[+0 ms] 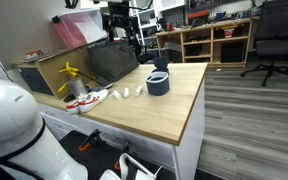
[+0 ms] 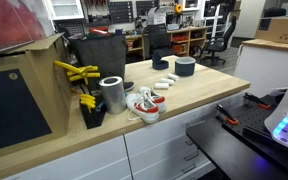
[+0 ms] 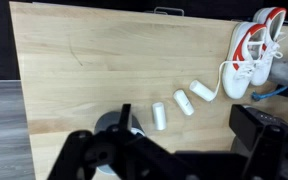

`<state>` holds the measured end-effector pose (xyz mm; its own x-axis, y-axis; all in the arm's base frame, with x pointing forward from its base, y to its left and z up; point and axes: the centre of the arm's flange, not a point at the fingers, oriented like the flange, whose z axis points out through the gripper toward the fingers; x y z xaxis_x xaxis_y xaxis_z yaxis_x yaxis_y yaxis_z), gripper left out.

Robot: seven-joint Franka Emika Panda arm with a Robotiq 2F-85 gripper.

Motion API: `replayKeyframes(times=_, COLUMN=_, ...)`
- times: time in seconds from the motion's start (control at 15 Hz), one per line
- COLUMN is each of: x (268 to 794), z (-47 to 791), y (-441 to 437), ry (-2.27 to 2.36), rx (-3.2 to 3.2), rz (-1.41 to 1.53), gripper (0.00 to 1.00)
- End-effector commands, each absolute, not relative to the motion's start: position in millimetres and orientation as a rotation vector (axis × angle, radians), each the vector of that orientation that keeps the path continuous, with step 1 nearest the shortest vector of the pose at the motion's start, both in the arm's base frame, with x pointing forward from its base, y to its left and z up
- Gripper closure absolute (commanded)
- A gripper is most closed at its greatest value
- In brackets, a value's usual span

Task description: Put the white items in the bowl

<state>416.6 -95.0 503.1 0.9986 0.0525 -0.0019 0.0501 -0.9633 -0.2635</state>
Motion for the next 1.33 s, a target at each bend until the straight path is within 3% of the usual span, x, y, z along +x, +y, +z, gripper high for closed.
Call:
replayKeyframes(times=0.0, x=416.6, z=503.1, y=-94.9, ry=-0.075, rx=-2.874, rz=0.013, gripper=0.00)
replayKeyframes(times=0.47, x=416.6, z=503.1, y=-94.9, ry=-0.075, rx=-2.874, rz=0.013, gripper=0.00)
replayKeyframes(times=1.27, x=543.0, z=441.8, y=-11.9, ry=-0.239, rx=-2.978, rz=0.143, gripper=0.00)
